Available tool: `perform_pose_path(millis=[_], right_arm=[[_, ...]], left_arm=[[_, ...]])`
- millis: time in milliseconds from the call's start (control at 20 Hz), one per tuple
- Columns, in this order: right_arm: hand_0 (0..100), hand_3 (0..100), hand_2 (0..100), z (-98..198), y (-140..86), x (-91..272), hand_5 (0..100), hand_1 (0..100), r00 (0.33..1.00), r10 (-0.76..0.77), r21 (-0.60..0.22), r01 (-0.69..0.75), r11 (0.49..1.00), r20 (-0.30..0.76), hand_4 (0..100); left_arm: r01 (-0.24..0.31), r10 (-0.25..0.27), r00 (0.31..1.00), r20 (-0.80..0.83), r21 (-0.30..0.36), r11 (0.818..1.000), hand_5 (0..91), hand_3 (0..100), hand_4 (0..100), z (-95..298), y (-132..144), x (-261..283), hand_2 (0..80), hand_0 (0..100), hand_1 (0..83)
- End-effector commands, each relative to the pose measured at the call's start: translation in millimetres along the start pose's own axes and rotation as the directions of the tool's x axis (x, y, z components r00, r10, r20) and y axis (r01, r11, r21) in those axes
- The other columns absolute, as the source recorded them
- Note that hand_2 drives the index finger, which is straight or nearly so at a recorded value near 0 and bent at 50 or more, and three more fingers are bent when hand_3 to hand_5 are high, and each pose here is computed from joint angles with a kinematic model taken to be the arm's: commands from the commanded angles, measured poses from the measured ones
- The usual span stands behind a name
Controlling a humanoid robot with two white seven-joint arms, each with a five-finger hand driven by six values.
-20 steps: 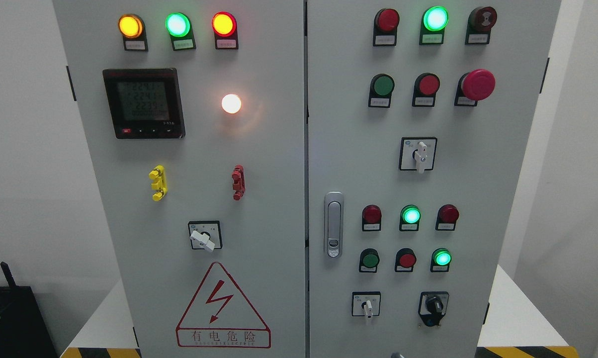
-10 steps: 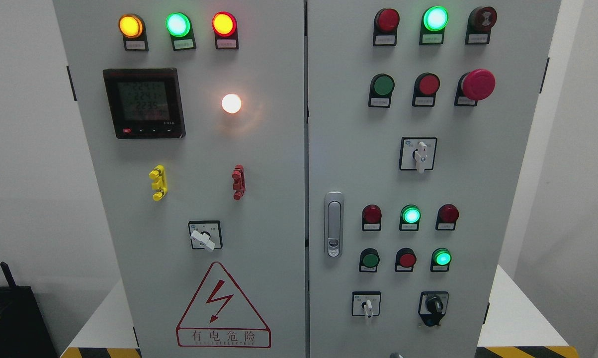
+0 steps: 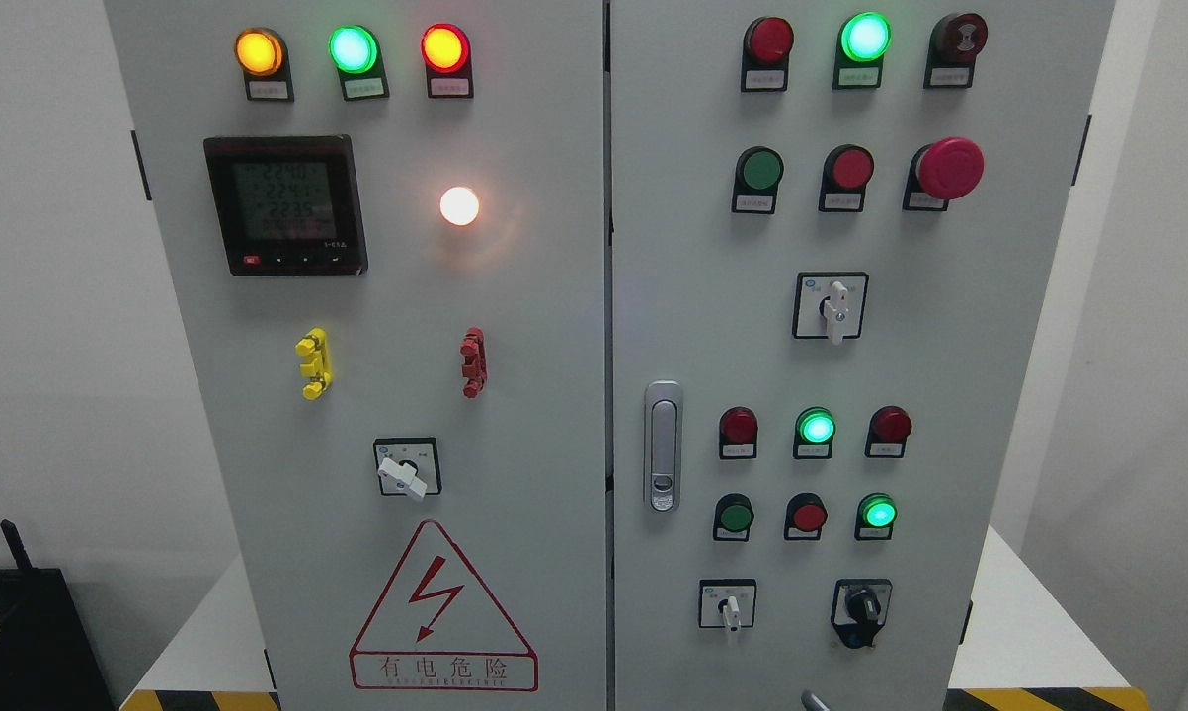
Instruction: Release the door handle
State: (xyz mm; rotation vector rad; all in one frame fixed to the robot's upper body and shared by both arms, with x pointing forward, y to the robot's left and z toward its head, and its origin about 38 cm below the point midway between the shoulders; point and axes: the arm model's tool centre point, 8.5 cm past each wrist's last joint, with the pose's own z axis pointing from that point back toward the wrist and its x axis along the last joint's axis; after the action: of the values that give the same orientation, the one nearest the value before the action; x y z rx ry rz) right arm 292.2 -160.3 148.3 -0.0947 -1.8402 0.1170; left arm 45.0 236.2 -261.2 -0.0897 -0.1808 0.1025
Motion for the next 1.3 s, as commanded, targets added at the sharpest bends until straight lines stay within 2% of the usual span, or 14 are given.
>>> perform_pose_path(millis=[0, 150, 401, 551, 701, 1002, 1252], right_arm=[[37, 68, 0, -2.7, 2.3, 7.7, 68, 21, 0.977, 0.207, -0.059, -0.204, 0.977, 0.048, 64], [38, 75, 0, -3.2, 8.3, 12.9, 77, 23, 0.962, 0.258, -0.058, -0.254, 0.965, 0.083, 70], [39, 82, 0, -6.1, 11.7, 24.1, 81, 25, 0.906, 0.384, -0.07, -0.378, 0.923, 0.18, 77], [38, 86, 0, -18.3, 14.1, 33.8, 86, 24, 0.839, 0.493, -0.121, -0.478, 0.87, 0.229, 80], [35, 89, 0, -33.9, 24.8, 43.5, 90, 25, 0.743, 0.607, -0.182, -0.579, 0.794, 0.283, 83], [29, 98, 0, -52.0, 29.5, 45.9, 94, 25, 0.559, 0.787, -0.293, -0.731, 0.616, 0.261, 89], [28, 100, 0, -58.2, 43.2, 46.9, 96, 24, 0.512, 0.807, -0.285, -0.759, 0.585, 0.293, 92]], left_arm=[[-0.013, 0.013, 1.0, -0.015, 0.004, 1.0, 0.0, 0, 0, 0.9, 0.6, -5.2, 0.0, 12, 38.9], [-0.013, 0.013, 1.0, -0.015, 0.004, 1.0, 0.0, 0, 0, 0.9, 0.6, -5.2, 0.0, 12, 38.9], [-0.013, 0.013, 1.0, -0.017, 0.004, 1.0, 0.0, 0, 0, 1.0, 0.7, -6.2, 0.0, 12, 38.9], [-0.013, 0.013, 1.0, -0.017, 0.004, 1.0, 0.0, 0, 0, 1.0, 0.7, -6.2, 0.0, 12, 38.9], [-0.013, 0.013, 1.0, -0.017, 0.004, 1.0, 0.0, 0, 0, 1.0, 0.7, -6.2, 0.0, 12, 38.9], [-0.013, 0.013, 1.0, -0.015, 0.004, 1.0, 0.0, 0, 0, 1.0, 0.7, -6.0, 0.0, 12, 38.9], [-0.013, 0.013, 1.0, -0.015, 0.004, 1.0, 0.0, 0, 0, 0.9, 0.6, -5.2, 0.0, 12, 38.9]])
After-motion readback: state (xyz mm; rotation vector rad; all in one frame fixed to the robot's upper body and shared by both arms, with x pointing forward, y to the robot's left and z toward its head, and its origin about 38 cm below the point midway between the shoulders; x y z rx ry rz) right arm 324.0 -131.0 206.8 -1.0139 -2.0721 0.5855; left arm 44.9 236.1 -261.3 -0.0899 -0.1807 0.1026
